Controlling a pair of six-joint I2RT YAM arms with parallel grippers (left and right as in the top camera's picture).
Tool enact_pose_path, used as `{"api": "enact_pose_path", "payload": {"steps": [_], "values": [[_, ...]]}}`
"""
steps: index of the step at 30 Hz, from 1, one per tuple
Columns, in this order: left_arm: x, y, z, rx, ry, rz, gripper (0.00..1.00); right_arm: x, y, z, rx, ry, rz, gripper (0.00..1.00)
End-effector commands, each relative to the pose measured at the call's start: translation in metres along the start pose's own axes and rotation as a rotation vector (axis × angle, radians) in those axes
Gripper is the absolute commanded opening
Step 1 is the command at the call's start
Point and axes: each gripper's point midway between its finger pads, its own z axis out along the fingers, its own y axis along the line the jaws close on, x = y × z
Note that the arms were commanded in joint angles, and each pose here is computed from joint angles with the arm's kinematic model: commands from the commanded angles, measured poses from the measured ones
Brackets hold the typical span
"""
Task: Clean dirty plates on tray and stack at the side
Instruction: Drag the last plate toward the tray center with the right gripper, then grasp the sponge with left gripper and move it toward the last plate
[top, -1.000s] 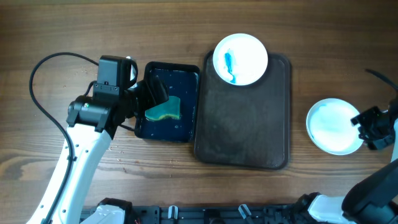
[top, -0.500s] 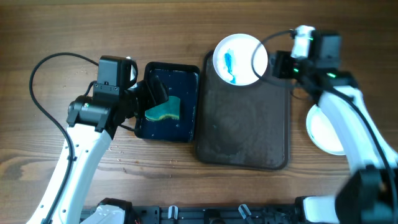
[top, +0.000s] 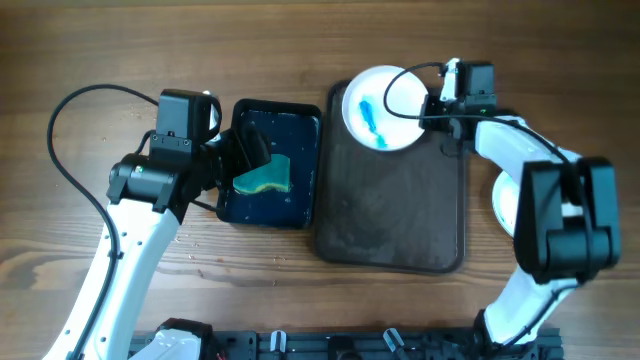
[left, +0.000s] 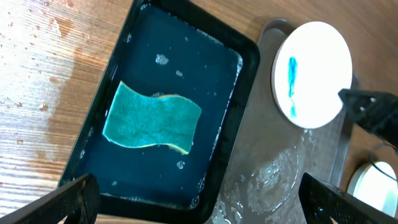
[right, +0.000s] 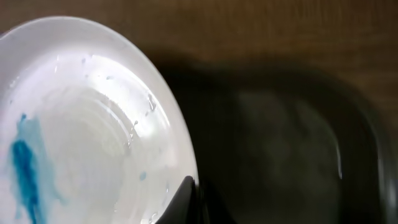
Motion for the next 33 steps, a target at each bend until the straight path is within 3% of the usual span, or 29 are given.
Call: {"api": "enact_pose_path", "payload": {"steps": [1, 4, 8, 9, 11, 14, 16, 17, 19, 21, 25, 27, 30, 33], "values": [[-0.002, -0.002, -0.003, 0.012, -0.009, 0.007, 1.00, -0.036, 0.023, -0.081, -0.041, -0.112, 0.015, 0.04], [-0.002, -0.002, -0.003, 0.012, -0.009, 0.006, 1.00, -0.030, 0.031, -0.152, -0.038, -0.126, 0.030, 0.04], [-0.002, -0.002, -0.003, 0.012, -0.009, 0.007, 1.00, 0.033, 0.017, -0.185, 0.049, 0.078, 0.165, 0.04], [-0.002, -0.002, -0.003, 0.012, -0.009, 0.006, 1.00, 0.068, 0.010, -0.183, 0.089, 0.200, 0.224, 0.04], [-0.003, -0.002, -0.003, 0.013, -0.011, 0.007, 1.00, 0.105, 0.002, -0.171, 0.131, 0.290, 0.329, 0.04], [-0.003, -0.002, -0.003, 0.015, -0.012, 0.006, 1.00, 0.150, -0.011, -0.136, 0.162, 0.311, 0.514, 0.04], [-0.003, -0.002, -0.003, 0.014, -0.012, 0.007, 1.00, 0.166, -0.005, -0.116, 0.084, 0.293, 0.568, 0.04], [-0.003, -0.002, -0.003, 0.014, -0.012, 0.007, 1.00, 0.168, 0.002, -0.109, 0.022, 0.286, 0.562, 0.04], [-0.003, -0.002, -0.003, 0.016, -0.012, 0.006, 1.00, 0.167, 0.004, -0.107, -0.002, 0.274, 0.522, 0.27], [0.002, -0.003, -0.001, 0.015, 0.012, -0.001, 1.00, 0.153, 0.007, -0.114, -0.019, 0.242, 0.420, 0.34], [0.021, -0.008, 0.022, -0.017, 0.090, 0.048, 1.00, 0.114, 0.011, -0.149, -0.019, 0.142, 0.158, 0.35], [0.035, 0.000, 0.052, -0.111, 0.134, 0.096, 1.00, 0.104, 0.023, -0.169, -0.077, 0.105, 0.054, 0.34], [0.045, 0.021, 0.096, -0.272, 0.167, 0.148, 0.93, 0.108, 0.030, -0.179, -0.112, 0.108, 0.036, 0.34], [0.064, 0.043, 0.144, -0.351, 0.259, 0.144, 0.78, 0.116, 0.028, -0.178, -0.103, 0.145, 0.044, 0.34]]}}
